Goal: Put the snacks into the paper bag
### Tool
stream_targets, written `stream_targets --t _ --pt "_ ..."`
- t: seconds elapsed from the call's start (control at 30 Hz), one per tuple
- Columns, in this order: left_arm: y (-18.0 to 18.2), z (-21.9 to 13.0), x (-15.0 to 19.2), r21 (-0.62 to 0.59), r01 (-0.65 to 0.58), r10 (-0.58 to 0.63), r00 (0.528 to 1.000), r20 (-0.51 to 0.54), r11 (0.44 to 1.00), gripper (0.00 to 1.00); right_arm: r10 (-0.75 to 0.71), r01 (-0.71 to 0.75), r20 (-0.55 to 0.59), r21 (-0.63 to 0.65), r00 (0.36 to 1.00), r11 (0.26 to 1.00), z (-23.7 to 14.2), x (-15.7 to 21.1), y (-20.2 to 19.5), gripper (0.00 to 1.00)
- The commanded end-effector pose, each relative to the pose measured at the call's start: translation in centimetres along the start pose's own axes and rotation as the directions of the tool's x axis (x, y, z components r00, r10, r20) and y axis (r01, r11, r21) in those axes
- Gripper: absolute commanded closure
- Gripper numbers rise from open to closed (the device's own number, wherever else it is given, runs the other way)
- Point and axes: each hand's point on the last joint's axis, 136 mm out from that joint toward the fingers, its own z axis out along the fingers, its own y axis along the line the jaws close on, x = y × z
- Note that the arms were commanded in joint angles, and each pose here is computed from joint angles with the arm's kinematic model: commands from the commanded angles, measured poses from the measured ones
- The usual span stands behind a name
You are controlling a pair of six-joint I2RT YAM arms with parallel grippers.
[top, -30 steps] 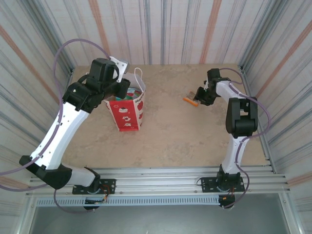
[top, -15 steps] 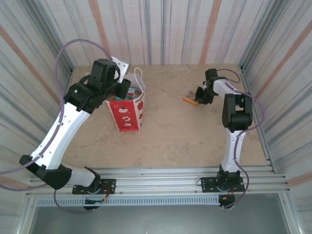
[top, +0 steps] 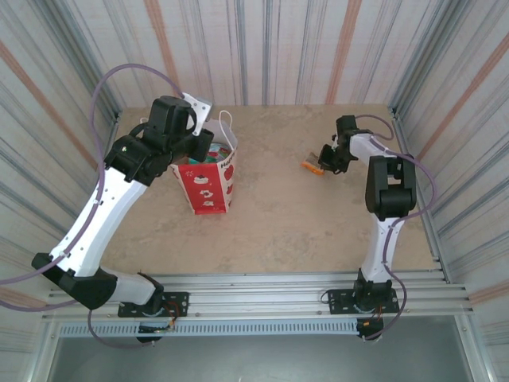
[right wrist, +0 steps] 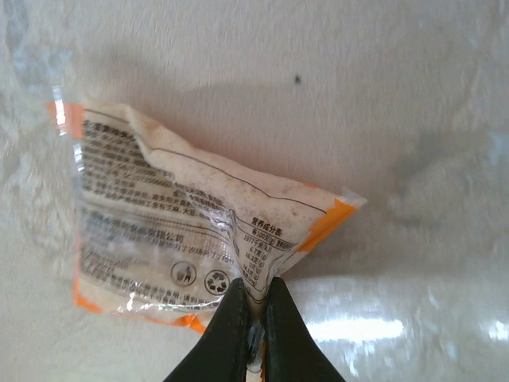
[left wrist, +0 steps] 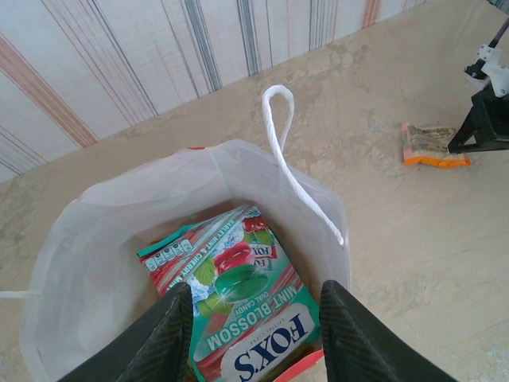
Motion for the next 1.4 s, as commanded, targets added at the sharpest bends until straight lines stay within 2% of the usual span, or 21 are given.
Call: stream_targets --t 0.0,0.17,0.27,0.47,0.67,0.97,1.23,1.37 --pt "-1.2 -1.1 -0.5 0.072 -0.017 0.014 0.999 0.034 0.997 0.52 -0.095 0.102 0.081 -0.091 0.992 0.991 -4.5 0.3 3.2 1.0" --pt "-3.9 -0.9 -0.4 0.223 -0.01 0.007 1.0 0.014 0.975 0.46 -0.195 0.232 0.18 -0.212 0.964 0.949 -9.5 2.3 7.2 1.0" --pt "-5.6 -0.5 -0.4 0.312 0.022 -0.022 1.0 -0.004 0.95 0.45 -0.277 0.35 0.267 -0.282 0.923 0.893 -12.9 3.7 10.4 1.0" --pt "-8.4 -0.1 -0.8 0.46 0.092 -0.091 0.996 -0.025 0.883 0.42 -0.353 0.553 0.467 -0.415 0.811 0.722 -20.0 6.6 16.7 1.0" --pt "-10.0 0.4 -1.2 0.544 0.138 -0.139 0.99 -0.04 0.828 0.4 -0.366 0.689 0.607 -0.467 0.705 0.554 -25.5 9.5 21.3 1.0" --pt "-10.9 1.4 -2.3 0.614 0.184 -0.201 0.979 -0.042 0.768 0.38 -0.376 0.768 0.674 -0.505 0.636 0.394 -28.3 12.6 24.6 1.0" --pt "-9.5 2.6 -2.1 0.57 0.215 -0.23 0.972 -0.046 0.793 0.38 -0.367 0.792 0.703 -0.523 0.61 0.315 -29.0 13.8 25.8 1.0" --pt "-9.3 2.9 -2.0 0.576 0.219 -0.237 0.97 -0.045 0.788 0.45 -0.363 0.797 0.71 -0.535 0.603 0.278 -29.3 14.3 26.5 1.0"
